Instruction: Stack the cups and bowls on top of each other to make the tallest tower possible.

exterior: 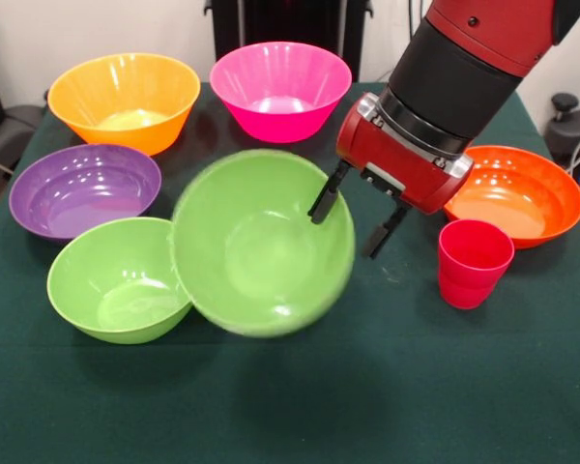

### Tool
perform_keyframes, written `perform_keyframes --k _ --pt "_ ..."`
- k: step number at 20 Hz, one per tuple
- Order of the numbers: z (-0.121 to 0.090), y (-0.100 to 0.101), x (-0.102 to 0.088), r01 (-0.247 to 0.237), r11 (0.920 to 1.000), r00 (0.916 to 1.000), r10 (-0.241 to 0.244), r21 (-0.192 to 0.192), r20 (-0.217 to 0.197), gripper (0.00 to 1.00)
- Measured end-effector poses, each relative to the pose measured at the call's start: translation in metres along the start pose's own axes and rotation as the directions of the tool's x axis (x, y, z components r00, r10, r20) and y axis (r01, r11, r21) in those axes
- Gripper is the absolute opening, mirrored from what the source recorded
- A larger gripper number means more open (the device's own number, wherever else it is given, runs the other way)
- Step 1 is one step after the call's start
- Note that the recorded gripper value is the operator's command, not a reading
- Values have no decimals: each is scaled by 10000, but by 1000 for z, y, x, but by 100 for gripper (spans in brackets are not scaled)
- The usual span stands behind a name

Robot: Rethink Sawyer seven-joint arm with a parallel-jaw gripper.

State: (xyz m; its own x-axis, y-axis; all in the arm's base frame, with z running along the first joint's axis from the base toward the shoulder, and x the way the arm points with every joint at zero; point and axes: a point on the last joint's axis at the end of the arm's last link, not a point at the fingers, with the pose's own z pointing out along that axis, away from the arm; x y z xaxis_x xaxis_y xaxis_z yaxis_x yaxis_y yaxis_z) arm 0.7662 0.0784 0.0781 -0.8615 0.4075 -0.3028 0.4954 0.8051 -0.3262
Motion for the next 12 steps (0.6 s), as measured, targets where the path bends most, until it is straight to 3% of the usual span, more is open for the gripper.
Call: perform_keyframes --k 12 --pt "-1 4 3 49 10000 10000 -49 -33 2 100"
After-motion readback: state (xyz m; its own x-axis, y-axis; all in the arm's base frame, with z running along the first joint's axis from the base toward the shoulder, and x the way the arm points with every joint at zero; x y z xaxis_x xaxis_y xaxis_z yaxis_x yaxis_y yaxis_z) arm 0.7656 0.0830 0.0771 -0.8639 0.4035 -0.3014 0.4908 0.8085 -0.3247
